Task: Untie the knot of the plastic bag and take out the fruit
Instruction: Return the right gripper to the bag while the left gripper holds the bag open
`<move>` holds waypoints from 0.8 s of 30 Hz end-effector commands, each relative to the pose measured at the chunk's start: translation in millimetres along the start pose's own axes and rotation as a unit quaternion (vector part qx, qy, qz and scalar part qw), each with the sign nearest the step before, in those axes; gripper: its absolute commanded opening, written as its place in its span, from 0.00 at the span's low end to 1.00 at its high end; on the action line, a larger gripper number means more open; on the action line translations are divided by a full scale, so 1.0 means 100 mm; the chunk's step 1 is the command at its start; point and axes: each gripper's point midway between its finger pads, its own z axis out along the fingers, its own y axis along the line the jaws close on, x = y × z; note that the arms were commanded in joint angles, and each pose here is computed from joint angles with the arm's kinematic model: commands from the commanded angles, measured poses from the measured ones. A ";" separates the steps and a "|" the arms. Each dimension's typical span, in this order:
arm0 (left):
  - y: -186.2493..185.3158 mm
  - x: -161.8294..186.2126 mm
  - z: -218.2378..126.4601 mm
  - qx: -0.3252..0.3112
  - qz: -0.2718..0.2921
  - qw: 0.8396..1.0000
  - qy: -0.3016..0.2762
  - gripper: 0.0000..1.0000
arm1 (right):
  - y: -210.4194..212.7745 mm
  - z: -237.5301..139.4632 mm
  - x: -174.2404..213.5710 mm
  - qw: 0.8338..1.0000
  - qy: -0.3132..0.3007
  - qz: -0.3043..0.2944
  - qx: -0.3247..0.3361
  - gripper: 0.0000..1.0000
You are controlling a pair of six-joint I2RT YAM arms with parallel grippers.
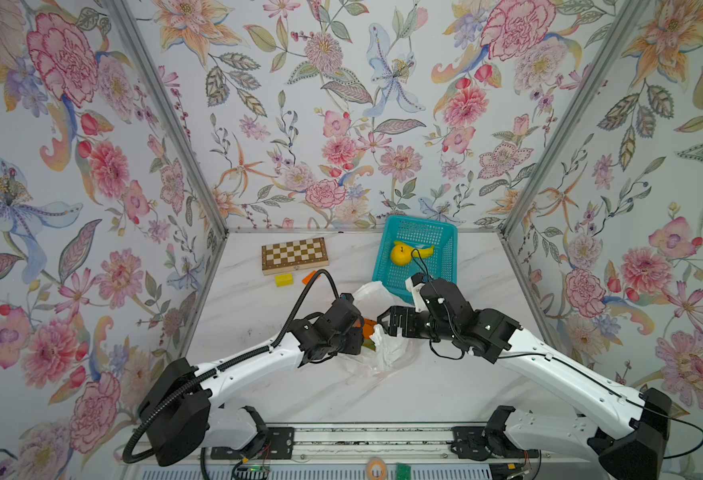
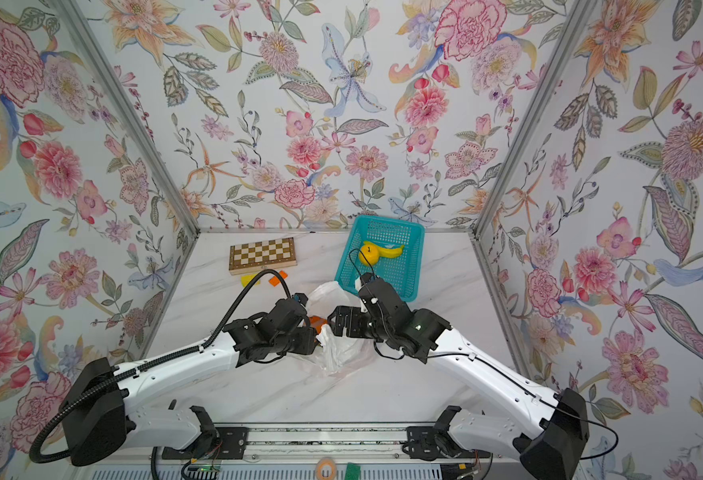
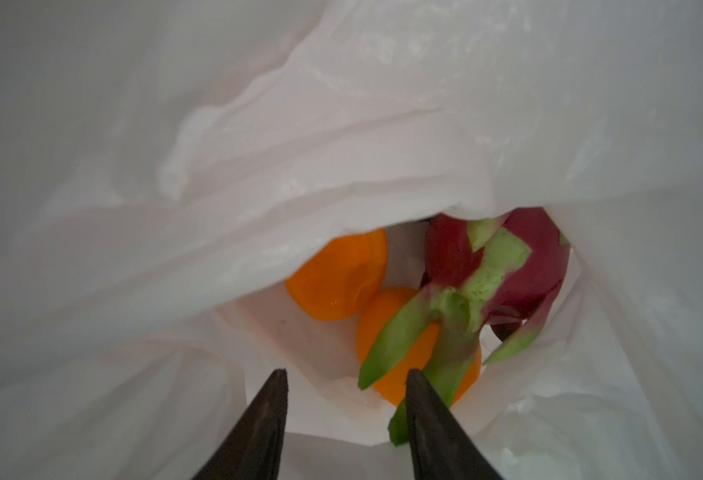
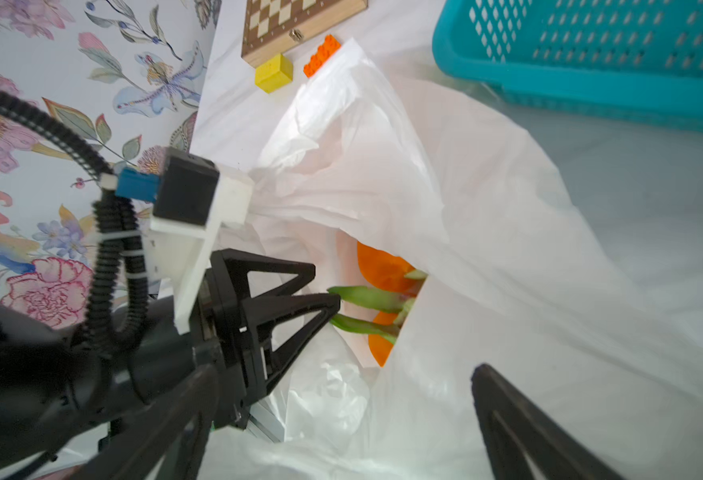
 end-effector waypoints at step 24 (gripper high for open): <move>0.00 -0.31 0.16 -0.040 0.000 0.998 -0.055 0.80 | -0.45 0.35 0.74 0.996 0.029 0.023 0.077 0.81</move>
